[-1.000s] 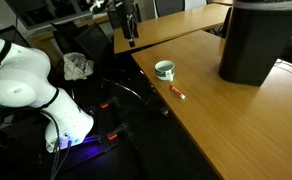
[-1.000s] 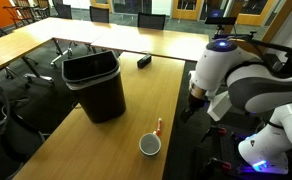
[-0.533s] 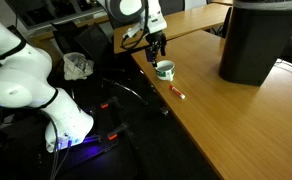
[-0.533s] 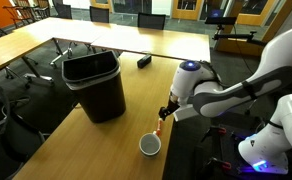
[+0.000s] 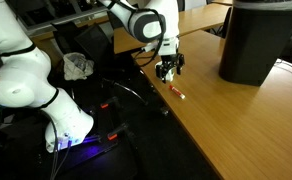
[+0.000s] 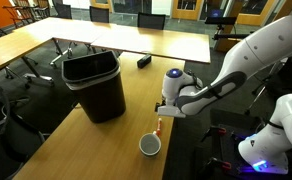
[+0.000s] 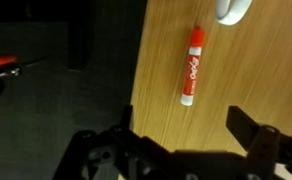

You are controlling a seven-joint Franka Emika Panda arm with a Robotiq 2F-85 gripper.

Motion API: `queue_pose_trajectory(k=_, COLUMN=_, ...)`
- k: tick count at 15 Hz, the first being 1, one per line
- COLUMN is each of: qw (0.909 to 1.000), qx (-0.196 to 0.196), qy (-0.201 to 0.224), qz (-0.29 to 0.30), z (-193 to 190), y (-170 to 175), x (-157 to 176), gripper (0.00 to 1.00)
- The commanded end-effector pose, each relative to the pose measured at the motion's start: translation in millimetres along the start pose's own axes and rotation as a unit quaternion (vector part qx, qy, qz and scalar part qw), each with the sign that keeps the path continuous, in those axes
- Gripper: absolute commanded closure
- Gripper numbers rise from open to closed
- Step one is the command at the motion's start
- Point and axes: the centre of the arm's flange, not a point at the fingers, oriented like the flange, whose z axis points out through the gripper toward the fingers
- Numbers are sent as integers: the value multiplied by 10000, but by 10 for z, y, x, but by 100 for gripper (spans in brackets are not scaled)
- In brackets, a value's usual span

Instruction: Pick up the marker and put it in the cup

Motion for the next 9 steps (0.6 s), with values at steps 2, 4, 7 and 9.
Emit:
queue_pose_trajectory(k=2, qw=9984, qx=-316, qy=-160, qz=432, z=429, y=-232, x=15, gripper=0)
queue_pose_trajectory(k=4, qw=9986, qx=-371, qy=-156, qz=347, z=581, y=-307, x=0, gripper=4)
queue_pose_trajectory(k=7, qw=9989, qx=-364, qy=-148, qz=259, z=720, y=-423, x=5, gripper=12)
queue_pose_trajectory(k=9, qw=9989, qx=-379, qy=-167, qz=212, z=793, y=-486, x=14, gripper=16)
